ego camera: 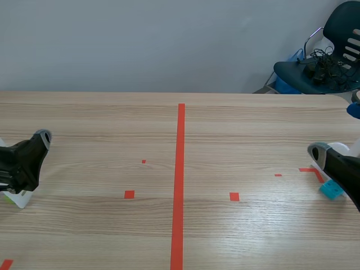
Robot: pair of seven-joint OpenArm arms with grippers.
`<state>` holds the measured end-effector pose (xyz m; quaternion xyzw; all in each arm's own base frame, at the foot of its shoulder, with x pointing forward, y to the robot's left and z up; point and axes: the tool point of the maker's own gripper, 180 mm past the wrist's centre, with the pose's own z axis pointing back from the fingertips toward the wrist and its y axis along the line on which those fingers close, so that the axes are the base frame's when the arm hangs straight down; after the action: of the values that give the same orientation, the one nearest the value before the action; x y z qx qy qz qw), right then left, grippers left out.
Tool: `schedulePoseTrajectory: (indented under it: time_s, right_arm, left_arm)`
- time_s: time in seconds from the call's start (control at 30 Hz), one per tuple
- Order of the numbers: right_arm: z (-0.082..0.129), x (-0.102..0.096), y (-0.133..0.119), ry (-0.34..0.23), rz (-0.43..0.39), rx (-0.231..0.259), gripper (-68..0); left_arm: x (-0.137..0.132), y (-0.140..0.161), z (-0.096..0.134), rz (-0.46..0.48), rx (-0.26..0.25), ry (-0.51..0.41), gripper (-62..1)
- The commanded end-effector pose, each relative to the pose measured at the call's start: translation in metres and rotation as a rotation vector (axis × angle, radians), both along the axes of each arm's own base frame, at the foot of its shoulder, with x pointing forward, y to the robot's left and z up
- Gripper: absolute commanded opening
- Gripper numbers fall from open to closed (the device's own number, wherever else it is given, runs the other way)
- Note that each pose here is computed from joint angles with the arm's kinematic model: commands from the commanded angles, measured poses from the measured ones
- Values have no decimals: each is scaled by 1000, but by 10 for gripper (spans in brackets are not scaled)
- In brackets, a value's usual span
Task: Do the leaf sorting experiment
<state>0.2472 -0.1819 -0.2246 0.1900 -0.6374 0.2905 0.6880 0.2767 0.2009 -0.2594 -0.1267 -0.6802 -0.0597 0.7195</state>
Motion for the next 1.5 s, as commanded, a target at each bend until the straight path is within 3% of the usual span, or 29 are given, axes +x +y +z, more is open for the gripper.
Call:
schedulePoseTrajectory:
  time_s: [0.0, 0.17, 0.33, 0.47, 0.57, 0.7, 1.1, 1.27, 1.37, 1.47]
  right_arm:
    - [13, 5, -2, -36, -4, 37, 4]
    - [18, 7, -6, -48, -18, 49, 4]
    - [21, 8, -10, -58, -29, 42, 4]
    - [21, 8, -11, -56, -30, 39, 4]
    - [21, 8, -11, -56, -30, 39, 4]
    - [21, 8, -11, -56, -30, 39, 4]
    - [20, 8, -10, -55, -29, 36, 4]
    - [20, 8, -10, -55, -29, 35, 4]
    - [20, 8, -10, -55, -29, 35, 4]
    - [20, 8, -10, -55, -29, 35, 4]
  left_arm:
    - [-7, -15, 10, -69, -1, -5, 14]
    - [-25, -65, 46, -251, 6, -21, 14]
    - [-37, -101, 84, -358, 55, -74, 14]
    - [-45, -122, 95, -422, 67, -80, 14]
    - [-51, -137, 86, -477, 65, -54, 14]
    - [-57, -153, 69, -518, 109, -16, 14]
    - [-56, -155, 61, -501, 117, 8, 14]
    - [-57, -144, 26, -495, 193, 92, 14]
    - [-56, -134, -2, -484, 193, 150, 14]
    - [-53, -125, -26, -471, 162, 191, 14]
